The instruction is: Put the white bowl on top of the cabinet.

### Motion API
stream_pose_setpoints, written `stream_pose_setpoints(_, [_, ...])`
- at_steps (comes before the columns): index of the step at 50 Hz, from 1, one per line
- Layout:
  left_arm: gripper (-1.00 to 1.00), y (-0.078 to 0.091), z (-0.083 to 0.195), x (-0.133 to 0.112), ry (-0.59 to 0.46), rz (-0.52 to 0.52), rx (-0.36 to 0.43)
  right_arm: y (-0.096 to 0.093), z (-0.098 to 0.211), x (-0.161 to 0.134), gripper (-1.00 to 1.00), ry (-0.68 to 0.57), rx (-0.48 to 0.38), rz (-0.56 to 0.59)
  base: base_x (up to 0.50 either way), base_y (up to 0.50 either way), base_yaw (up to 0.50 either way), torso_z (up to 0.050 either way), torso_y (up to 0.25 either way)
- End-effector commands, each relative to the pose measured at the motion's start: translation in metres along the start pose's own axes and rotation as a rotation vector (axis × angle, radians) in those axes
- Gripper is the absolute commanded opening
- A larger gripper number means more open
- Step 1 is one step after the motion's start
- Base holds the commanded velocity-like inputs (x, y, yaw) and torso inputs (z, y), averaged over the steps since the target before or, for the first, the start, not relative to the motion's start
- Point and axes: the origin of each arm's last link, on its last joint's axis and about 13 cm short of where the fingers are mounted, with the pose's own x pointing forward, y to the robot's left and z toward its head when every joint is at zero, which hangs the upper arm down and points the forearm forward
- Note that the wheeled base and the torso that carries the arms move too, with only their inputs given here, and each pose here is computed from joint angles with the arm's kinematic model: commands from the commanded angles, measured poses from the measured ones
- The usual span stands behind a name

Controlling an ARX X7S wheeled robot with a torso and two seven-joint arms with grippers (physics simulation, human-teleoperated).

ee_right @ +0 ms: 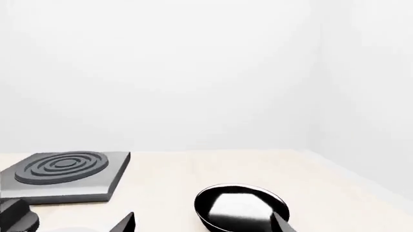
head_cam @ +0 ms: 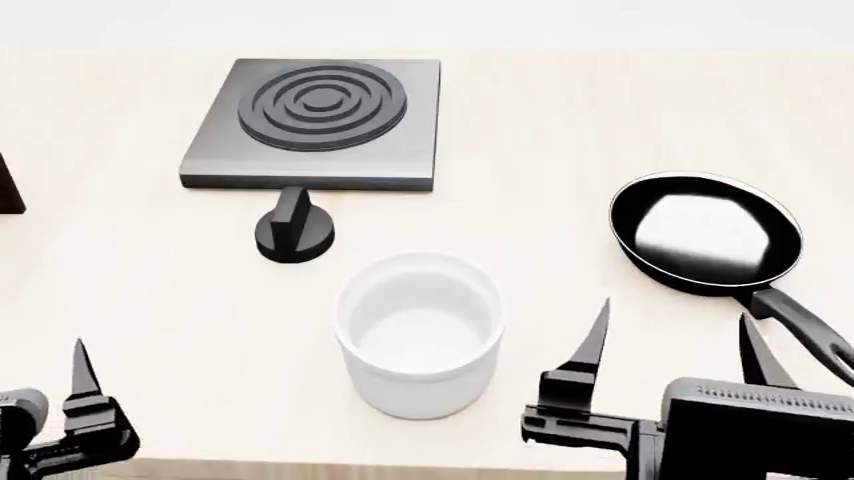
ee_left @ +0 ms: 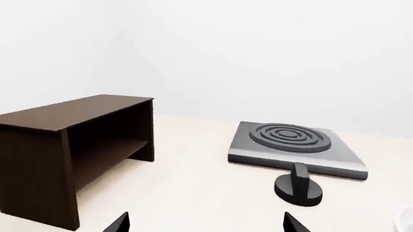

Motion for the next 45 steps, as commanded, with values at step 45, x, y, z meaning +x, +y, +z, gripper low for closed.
stream_pose_setpoints(45, [1.0, 0.058, 0.069, 0.049, -0.202, 0.431, -0.141, -0.069, 0.066, 0.04, 1.0, -0.164, -0.017, -0.372, 0.0, 0.06, 0.0, 0.0, 0.0])
